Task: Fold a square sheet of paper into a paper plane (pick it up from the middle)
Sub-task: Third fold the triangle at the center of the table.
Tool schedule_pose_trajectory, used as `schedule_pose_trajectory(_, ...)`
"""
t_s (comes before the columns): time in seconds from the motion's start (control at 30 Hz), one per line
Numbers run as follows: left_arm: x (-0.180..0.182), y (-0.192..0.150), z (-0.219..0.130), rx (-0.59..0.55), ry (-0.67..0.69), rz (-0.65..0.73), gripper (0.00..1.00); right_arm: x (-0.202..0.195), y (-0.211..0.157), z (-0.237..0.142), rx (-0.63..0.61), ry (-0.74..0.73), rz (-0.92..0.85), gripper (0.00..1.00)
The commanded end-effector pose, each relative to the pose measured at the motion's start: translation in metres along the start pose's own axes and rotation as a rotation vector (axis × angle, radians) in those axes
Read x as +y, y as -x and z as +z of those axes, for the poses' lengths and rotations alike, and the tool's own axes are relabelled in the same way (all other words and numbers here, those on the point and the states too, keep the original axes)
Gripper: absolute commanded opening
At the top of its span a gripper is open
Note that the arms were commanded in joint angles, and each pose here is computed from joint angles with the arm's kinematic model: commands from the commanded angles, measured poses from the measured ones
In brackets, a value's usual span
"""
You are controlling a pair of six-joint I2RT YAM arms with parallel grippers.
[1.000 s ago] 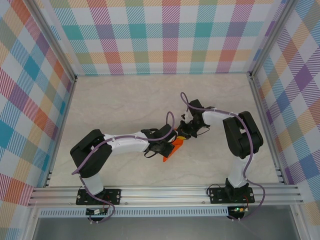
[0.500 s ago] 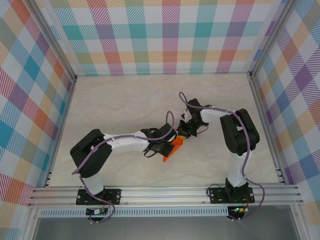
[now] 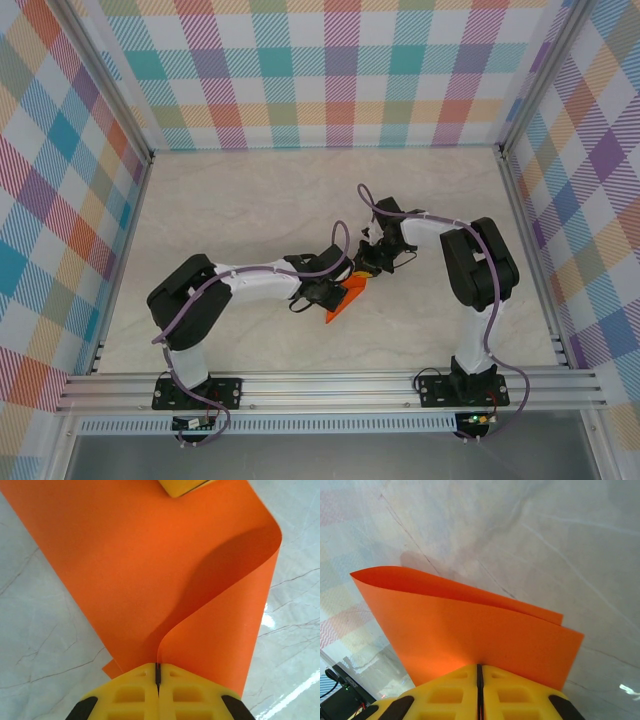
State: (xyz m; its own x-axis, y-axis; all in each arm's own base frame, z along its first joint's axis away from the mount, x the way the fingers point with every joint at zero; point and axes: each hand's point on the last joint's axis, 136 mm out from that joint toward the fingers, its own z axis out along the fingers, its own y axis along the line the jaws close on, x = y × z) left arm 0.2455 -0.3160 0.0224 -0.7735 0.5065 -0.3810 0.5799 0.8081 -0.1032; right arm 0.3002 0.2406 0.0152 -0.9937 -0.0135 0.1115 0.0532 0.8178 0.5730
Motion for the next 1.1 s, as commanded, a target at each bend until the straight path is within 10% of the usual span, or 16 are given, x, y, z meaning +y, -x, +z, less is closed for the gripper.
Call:
schedule_pose_trajectory(0.0, 0.001, 0.006, 0.000, -0.011, -0.008, -0.012, 0.00, -0.021, -0.009, 0.012, 0.039, -0.073, 0.023, 0.10)
schedule_pose_trajectory(0.57, 0.006, -0.006, 0.007, 0.002, 0.003, -0.026, 0.00, 0.027, -0.016, -0.056, -0.147, 0.061, -0.028, 0.17)
schedule_pose_trajectory(1.07, 0.005, -0.004, 0.005, -0.008, -0.005, -0.024, 0.00, 0.035, -0.068, -0.015, -0.057, 0.303, 0.056, 0.05)
